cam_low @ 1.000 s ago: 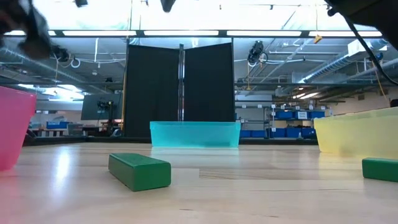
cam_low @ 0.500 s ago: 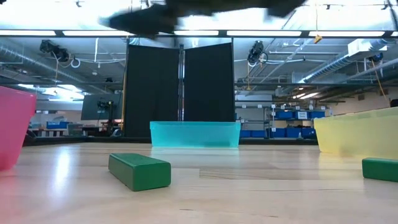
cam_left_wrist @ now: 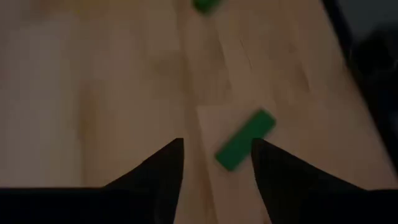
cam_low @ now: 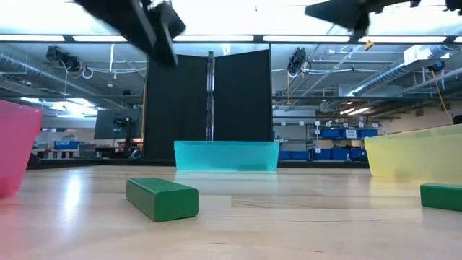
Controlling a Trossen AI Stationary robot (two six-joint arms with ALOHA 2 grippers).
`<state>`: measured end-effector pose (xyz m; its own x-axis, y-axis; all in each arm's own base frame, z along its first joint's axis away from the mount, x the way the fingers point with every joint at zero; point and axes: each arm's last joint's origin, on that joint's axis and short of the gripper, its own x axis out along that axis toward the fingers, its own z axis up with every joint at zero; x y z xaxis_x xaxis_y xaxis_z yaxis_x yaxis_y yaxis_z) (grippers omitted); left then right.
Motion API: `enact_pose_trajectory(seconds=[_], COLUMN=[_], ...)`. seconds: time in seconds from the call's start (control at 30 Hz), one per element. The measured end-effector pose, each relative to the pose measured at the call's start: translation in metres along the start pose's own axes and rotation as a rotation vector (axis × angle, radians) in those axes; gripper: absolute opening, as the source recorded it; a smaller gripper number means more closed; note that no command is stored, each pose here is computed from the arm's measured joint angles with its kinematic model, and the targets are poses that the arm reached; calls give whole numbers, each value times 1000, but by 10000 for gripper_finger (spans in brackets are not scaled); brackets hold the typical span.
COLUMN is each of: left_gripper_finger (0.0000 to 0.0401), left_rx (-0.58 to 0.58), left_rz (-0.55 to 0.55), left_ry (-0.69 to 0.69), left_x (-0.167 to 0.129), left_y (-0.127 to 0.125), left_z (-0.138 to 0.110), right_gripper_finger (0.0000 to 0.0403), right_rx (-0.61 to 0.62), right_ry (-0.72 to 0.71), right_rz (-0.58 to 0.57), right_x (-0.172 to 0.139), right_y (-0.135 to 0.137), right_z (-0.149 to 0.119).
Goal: Sort blocks
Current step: Put the green block into the blue bin
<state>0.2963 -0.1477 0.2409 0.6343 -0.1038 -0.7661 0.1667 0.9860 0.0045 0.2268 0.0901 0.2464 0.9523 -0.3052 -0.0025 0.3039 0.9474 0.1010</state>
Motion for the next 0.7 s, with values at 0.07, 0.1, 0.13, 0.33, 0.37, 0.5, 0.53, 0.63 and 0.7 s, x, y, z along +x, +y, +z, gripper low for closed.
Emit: enact_pose_trajectory(seconds=[0.07,0.1,0.13,0.33,0.37,0.5,0.53,0.63,0.7], left_gripper_finger=[212,222,232,280,283,285,283,275,264], left_rx=[61,89,113,184,196,229,231,230,223], left_rz=[-8,-16,-26,-65,-65,-103,-109,-118,-130], left_ry=[58,80,97,237,260,290,300,339,355], left_x=[15,23,30,71,78,95,99,109,115], left_y=[-3,-5,-7,-13,-14,-18,-19,-18,-17], left_z=[-1,-1,0,1,1,2,0,-6,-9], right_gripper_finger=[270,270,270,270,270,270,270,270,270], right_rx=[6,5,0,-35,-45,-57,-58,-71,-80], right_ry=[-33,-44,-55,-108,-113,-131,-133,-132,-133], right_rz=[-15,-18,-22,-32,-32,-35,-35,-37,-46], right_x=[-14,-20,-25,-41,-43,-46,-46,-46,-46], right_y=[-8,-10,-13,-22,-23,-26,-26,-26,-27], right_z=[6,9,11,25,27,32,32,32,32])
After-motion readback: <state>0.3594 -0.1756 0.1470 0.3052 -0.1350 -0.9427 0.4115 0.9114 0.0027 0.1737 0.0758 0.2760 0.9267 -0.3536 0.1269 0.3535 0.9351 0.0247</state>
